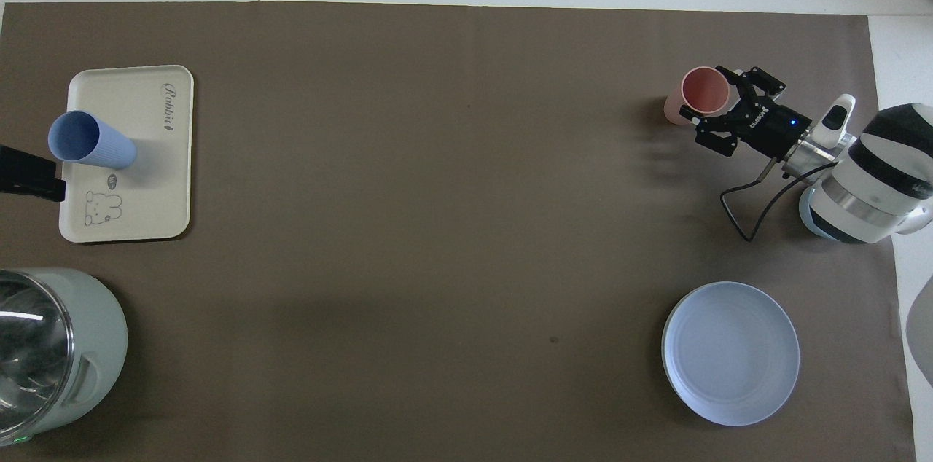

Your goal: Place cup on tray

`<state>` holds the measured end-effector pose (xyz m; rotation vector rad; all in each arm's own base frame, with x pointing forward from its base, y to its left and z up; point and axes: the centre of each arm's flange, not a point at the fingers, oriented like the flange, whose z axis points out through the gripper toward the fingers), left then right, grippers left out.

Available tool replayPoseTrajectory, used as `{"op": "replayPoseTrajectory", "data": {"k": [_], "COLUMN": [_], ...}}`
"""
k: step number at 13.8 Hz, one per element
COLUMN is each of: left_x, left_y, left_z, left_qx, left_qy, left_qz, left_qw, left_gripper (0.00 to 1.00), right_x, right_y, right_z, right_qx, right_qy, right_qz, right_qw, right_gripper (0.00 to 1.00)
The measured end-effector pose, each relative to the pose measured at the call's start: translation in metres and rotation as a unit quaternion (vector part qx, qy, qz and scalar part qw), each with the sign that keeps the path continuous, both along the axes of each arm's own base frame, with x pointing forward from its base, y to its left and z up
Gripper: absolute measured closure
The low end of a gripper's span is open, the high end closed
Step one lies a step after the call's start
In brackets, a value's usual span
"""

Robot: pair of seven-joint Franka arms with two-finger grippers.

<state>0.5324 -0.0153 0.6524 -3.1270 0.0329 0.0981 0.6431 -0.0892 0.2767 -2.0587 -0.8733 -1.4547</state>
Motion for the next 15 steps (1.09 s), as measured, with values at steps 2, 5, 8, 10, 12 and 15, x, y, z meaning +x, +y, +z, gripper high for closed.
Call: {"op": "replayPoseTrajectory", "data": {"k": [2, 5, 8, 10, 12, 15], "left_x": [-0.001, -0.002, 0.001, 0.003, 0.004, 0.004], "left_y": [-0.008, -0.009, -0.024, -0.038, -0.043, -0.044], "left_z": [-0.005, -0.02, -0.032, -0.036, -0.041, -0.046], "left_qx": [0.0, 0.0, 0.0, 0.0, 0.001, 0.001], "left_qy": [0.005, 0.013, 0.005, 0.001, -0.002, 0.001], "left_qz": [-0.008, -0.009, -0.022, -0.031, -0.034, -0.035], "left_qw": [1.0, 1.0, 1.0, 1.0, 0.999, 0.999], "left_gripper": [0.0, 0.0, 0.0, 0.0, 0.0, 0.0], "right_x": [0.001, 0.001, -0.002, -0.008, -0.014, -0.023], "right_y": [0.0, 0.0, -0.004, -0.005, -0.005, 0.017], "right_z": [0.015, 0.041, 0.091, 0.126, 0.157, 0.202], "right_qx": [-0.001, -0.002, -0.027, -0.057, -0.098, -0.163], "right_qy": [-0.008, 0.012, 0.07, 0.106, 0.148, 0.213], "right_qz": [0.001, 0.008, 0.011, 0.017, 0.016, -0.003], "right_qw": [1.0, 1.0, 0.997, 0.993, 0.984, 0.963], "right_gripper": [0.0, 0.0, 0.0, 0.0, 0.0, 0.0]}}
